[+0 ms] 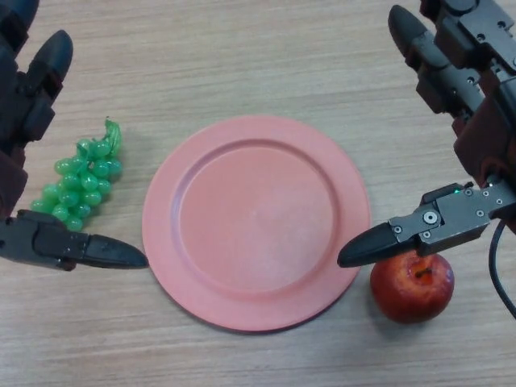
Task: Pick up the green grapes and place it on the plate
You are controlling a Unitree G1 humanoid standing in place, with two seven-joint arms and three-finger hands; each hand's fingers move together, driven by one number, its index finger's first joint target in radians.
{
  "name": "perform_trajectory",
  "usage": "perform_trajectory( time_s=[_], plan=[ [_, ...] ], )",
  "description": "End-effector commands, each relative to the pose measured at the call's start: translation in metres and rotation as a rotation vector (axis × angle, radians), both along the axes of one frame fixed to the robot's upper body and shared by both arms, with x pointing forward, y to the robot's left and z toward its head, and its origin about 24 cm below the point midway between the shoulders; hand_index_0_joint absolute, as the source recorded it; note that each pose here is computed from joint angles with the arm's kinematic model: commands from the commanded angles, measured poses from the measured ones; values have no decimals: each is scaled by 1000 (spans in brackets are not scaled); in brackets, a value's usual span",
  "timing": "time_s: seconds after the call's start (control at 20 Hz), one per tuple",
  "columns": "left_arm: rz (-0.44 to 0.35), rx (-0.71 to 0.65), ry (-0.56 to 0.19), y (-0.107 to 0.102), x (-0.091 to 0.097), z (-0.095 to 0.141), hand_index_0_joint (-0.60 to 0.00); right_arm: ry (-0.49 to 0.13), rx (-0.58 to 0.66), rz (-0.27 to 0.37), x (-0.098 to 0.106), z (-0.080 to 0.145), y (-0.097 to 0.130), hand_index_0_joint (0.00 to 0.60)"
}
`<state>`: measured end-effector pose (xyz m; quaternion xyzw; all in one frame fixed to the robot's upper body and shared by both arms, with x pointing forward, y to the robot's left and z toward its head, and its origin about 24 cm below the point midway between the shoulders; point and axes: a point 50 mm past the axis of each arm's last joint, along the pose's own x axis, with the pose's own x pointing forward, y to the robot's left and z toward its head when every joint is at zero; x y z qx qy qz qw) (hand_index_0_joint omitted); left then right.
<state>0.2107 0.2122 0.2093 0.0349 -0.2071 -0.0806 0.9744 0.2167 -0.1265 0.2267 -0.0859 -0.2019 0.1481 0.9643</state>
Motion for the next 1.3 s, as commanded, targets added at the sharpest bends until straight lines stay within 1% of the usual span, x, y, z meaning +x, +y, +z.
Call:
perform_trajectory(
  time_s=[0.05,0.1,0.15,0.2,0.25,0.3,0.35,0.4,0.45,0.5,0.55,0.6,0.65,0.7,0.75,0.8,0.85,0.95,1.05,1.2,1.3],
  plan=[
    [126,108,-250,20,-9,32,0,-206,18,-51,-15,24,-7,0],
    [148,125,-258,25,-6,33,0,-207,14,-53,-14,24,-7,0],
    [205,147,-274,36,1,33,0,-206,11,-55,-13,22,-5,0],
    [227,156,-276,42,4,32,0,-204,11,-54,-13,22,-4,0],
    [282,167,-275,55,13,32,0,-203,13,-48,-14,22,-3,0],
    [310,184,-276,59,17,31,0,-204,11,-47,-15,22,-2,0],
    [364,227,-271,69,28,29,0,-207,10,-43,-15,23,-2,0],
    [378,241,-263,72,32,28,0,-209,9,-43,-16,23,-2,0],
    [412,286,-236,77,41,22,0,-211,5,-44,-16,21,-1,0],
    [427,300,-226,80,46,20,0,-211,6,-43,-16,21,-1,0],
    [473,355,-203,84,55,13,0,-208,10,-43,-15,20,-1,0],
    [489,363,-200,86,58,11,0,-207,11,-42,-15,20,-1,0],
    [518,399,-182,88,63,6,0,-205,17,-42,-15,20,-1,0],
    [526,426,-175,88,65,4,0,-204,16,-42,-15,20,-2,0],
    [556,501,-176,89,71,0,0,-198,18,-45,-15,18,-3,0],
    [570,530,-177,89,73,-3,0,-196,16,-46,-15,18,-4,0],
    [599,638,-170,87,77,-11,0,-193,14,-48,-14,17,-5,0],
    [625,739,-149,87,82,-23,0,-194,9,-54,-14,18,-6,0],
    [635,767,-126,91,86,-31,0,-195,8,-55,-15,20,-6,0],
    [628,827,-104,86,91,-45,0,-198,14,-55,-16,22,-7,0],
    [610,877,-67,84,94,-56,0,-205,37,-59,-15,22,-7,0]
  ],
)
